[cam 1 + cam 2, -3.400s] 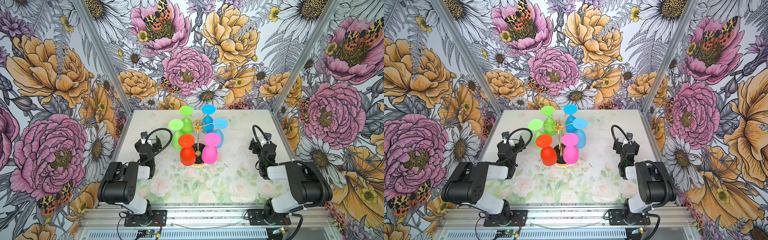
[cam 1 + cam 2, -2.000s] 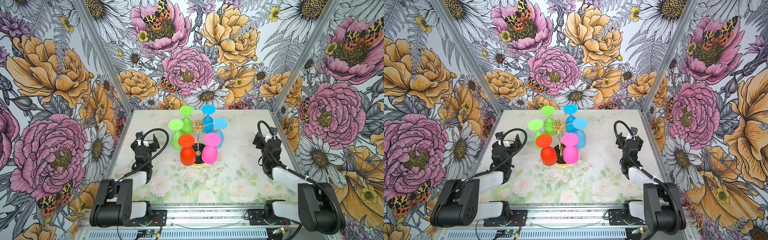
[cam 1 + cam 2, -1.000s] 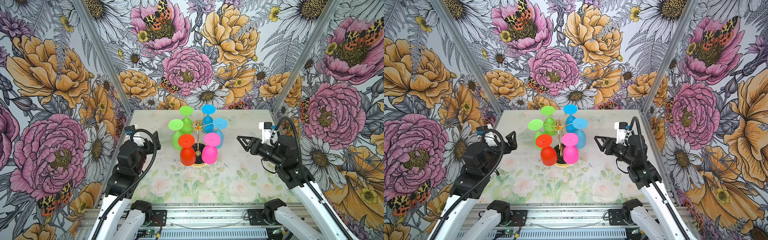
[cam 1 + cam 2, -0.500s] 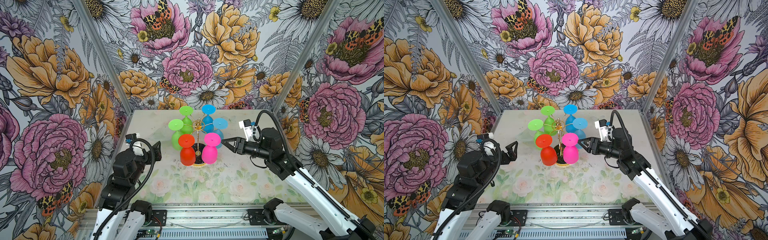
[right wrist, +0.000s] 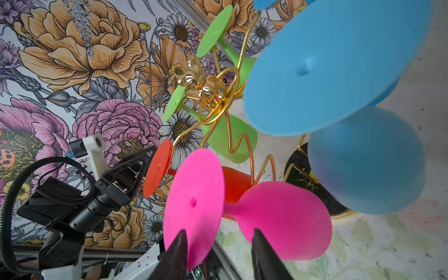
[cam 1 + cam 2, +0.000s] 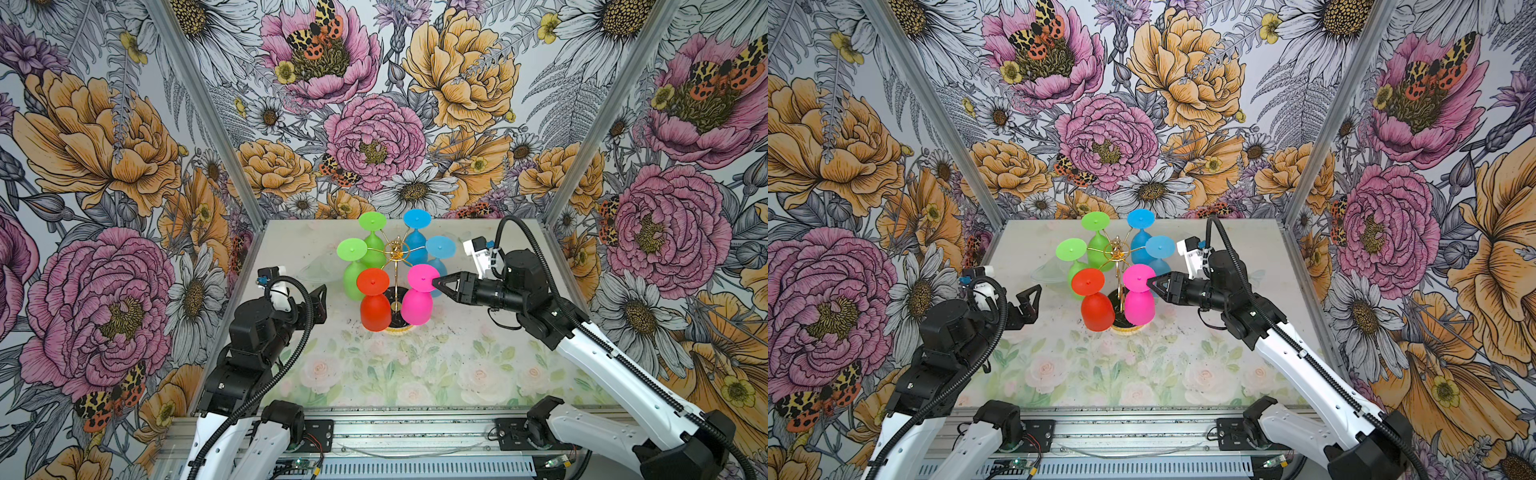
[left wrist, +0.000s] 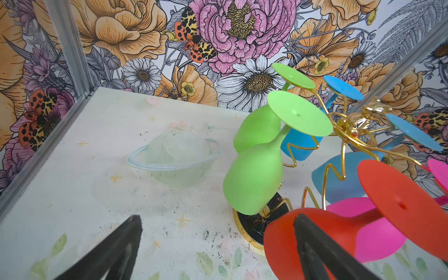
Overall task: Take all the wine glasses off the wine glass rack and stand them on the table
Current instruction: 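Raise both arms and reach the right gripper toward the magenta glass, then close the right gripper on the magenta glass foot and pull it off the rack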
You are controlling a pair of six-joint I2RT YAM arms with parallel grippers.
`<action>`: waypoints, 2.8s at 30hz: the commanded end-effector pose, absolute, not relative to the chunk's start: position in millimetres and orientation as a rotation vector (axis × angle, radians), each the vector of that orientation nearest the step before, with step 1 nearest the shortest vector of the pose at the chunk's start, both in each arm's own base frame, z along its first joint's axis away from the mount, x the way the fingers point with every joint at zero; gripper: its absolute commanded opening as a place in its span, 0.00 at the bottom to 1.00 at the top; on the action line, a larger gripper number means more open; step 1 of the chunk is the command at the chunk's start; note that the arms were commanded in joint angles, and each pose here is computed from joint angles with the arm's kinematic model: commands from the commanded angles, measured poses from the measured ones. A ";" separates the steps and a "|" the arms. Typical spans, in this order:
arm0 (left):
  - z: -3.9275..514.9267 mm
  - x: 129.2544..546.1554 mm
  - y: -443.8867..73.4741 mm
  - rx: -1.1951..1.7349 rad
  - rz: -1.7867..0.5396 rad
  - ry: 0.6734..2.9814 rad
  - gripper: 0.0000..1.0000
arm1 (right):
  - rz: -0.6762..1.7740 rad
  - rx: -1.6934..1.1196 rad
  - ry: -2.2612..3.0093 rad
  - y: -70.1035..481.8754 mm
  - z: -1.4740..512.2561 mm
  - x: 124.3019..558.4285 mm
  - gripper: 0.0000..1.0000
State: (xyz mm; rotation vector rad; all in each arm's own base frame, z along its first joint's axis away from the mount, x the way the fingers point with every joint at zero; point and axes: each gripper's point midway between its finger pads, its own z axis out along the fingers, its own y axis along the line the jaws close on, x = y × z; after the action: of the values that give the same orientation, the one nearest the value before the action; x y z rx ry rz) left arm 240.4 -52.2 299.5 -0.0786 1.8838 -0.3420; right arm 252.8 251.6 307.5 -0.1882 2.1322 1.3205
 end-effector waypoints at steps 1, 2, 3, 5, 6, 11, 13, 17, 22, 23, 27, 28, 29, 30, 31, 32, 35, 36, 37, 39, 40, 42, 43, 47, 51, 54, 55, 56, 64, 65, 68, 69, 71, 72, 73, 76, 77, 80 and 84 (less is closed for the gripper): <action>298.1 237.1 -58.7 -0.048 -0.377 1.883 0.99 | 1.333 -0.190 2.069 255.8 327.4 258.7 0.39; 297.5 237.0 -59.5 -0.045 -0.381 1.885 0.99 | 1.334 -0.187 2.068 256.0 327.5 259.4 0.37; 298.7 236.7 -60.1 -0.043 -0.386 1.882 0.99 | 1.335 -0.184 2.068 256.3 328.0 260.0 0.35; 298.1 236.6 -60.5 -0.040 -0.387 1.883 0.99 | 1.336 -0.181 2.064 256.4 329.2 260.3 0.32; 298.9 236.4 -60.4 -0.040 -0.388 1.880 0.99 | 1.334 -0.179 2.065 256.5 329.0 260.5 0.29; 298.9 236.0 -61.0 -0.037 -0.391 1.879 0.99 | 1.323 -0.165 2.055 254.1 331.4 261.0 0.22; 299.1 235.8 -61.6 -0.034 -0.393 1.879 0.99 | 1.322 -0.162 2.050 253.4 333.1 261.0 0.19; 299.6 235.3 -61.0 -0.036 -0.393 1.875 0.99 | 1.325 -0.162 2.045 253.0 335.4 260.4 0.10; 300.1 235.2 -60.5 -0.037 -0.394 1.870 0.99 | 1.333 -0.158 2.031 251.3 340.4 257.8 0.02; 300.4 234.9 -61.0 -0.036 -0.398 1.870 0.99 | 1.335 -0.156 2.028 251.0 341.6 257.3 0.00; 301.8 234.3 -60.2 -0.038 -0.398 1.863 0.99 | 1.345 -0.150 2.025 250.4 343.8 255.4 0.00; 301.4 234.2 -60.1 -0.038 -0.398 1.863 0.99 | 1.349 -0.149 2.024 250.3 344.3 254.9 0.00; 301.8 234.1 -60.5 -0.036 -0.399 1.861 0.99 | 1.351 -0.147 2.023 250.1 345.4 254.6 0.00; 302.0 234.1 -60.9 -0.035 -0.402 1.860 0.99 | 1.355 -0.147 2.021 250.3 346.5 253.8 0.00; 302.4 234.1 -61.0 -0.035 -0.404 1.859 0.99 | 1.357 -0.147 2.019 250.6 347.4 253.7 0.00; 302.2 234.2 -61.0 -0.035 -0.404 1.859 0.99 | 1.361 -0.147 2.018 251.0 348.1 253.5 0.00; 302.6 234.2 -61.1 -0.034 -0.404 1.858 0.99 | 1.375 -0.146 2.013 252.2 352.2 252.1 0.00; 301.7 234.7 -60.5 -0.036 -0.402 1.860 0.99 | 1.381 -0.145 2.010 253.0 353.6 252.0 0.00; 302.2 234.6 -60.4 -0.037 -0.404 1.858 0.99 | 1.388 -0.141 2.007 253.5 354.8 252.0 0.00; 302.3 235.0 -60.6 -0.036 -0.405 1.858 0.99 | 1.401 -0.127 2.004 254.5 356.5 252.8 0.00; 301.8 234.9 -60.8 -0.036 -0.407 1.859 0.99 | 1.408 -0.118 2.001 254.7 357.5 253.5 0.00; 302.6 235.2 -60.6 -0.036 -0.405 1.857 0.99 | 1.425 -0.099 1.995 255.7 358.4 254.4 0.00; 301.8 235.4 -60.8 -0.036 -0.406 1.859 0.99 | 1.435 -0.091 1.990 256.1 359.3 254.7 0.00; 301.6 235.3 -60.7 -0.036 -0.406 1.859 0.98 | 1.459 -0.063 1.963 256.1 364.8 257.5 0.00; 301.3 235.4 -60.7 -0.037 -0.407 1.860 0.99 | 1.465 -0.038 1.946 255.7 367.2 260.8 0.00; 301.2 235.3 -61.0 -0.036 -0.409 1.861 0.99 | 1.479 -0.015 1.935 257.0 367.5 264.9 0.00; 301.2 235.4 -60.9 -0.037 -0.409 1.861 0.99 | 1.488 -0.007 1.927 257.7 368.2 266.4 0.00; 300.8 235.4 -61.0 -0.036 -0.409 1.862 0.99 | 1.502 0.003 1.918 258.8 369.1 268.2 0.00; 301.7 234.7 -62.5 -0.026 -0.415 1.860 0.99 | 1.564 0.063 1.896 266.7 362.7 281.4 0.00; 301.8 234.5 -62.6 -0.026 -0.416 1.860 0.99 | 1.566 0.067 1.896 267.0 362.6 282.3 0.00; 301.6 234.8 -62.5 -0.025 -0.414 1.861 0.99 | 1.561 0.073 1.897 267.1 361.2 283.7 0.00; 301.6 234.8 -62.6 -0.025 -0.414 1.861 0.99 | 1.559 0.077 1.898 266.5 360.4 284.0 0.00; 301.2 235.3 -62.7 -0.025 -0.414 1.861 0.99 | 1.556 0.079 1.900 266.7 359.0 284.5 0.00; 301.4 235.3 -62.7 -0.025 -0.415 1.861 0.99 | 1.552 0.085 1.902 266.3 357.7 285.5 0.00; 301.4 235.2 -63.0 -0.024 -0.415 1.861 0.99 | 1.551 0.084 1.902 266.6 356.6 285.9 0.00; 301.6 235.3 -62.7 -0.025 -0.415 1.860 0.99 | 1.555 0.088 1.902 268.4 354.0 288.5 0.00; 301.7 235.1 -63.0 -0.023 -0.416 1.861 0.99 | 1.558 0.089 1.903 269.2 352.9 289.7 0.00; 301.5 235.3 -62.7 -0.025 -0.415 1.860 0.99 | 1.561 0.088 1.902 271.0 351.8 292.2 0.00; 301.1 235.5 -63.0 -0.024 -0.415 1.862 0.99 | 1.586 0.055 1.901 277.0 353.0 292.3 0.00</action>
State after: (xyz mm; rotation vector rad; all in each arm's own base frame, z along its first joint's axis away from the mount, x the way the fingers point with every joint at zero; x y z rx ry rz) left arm 235.1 -60.7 301.3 -0.0389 1.8738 -0.4015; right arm 292.4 271.6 342.2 0.0925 1.9512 1.5507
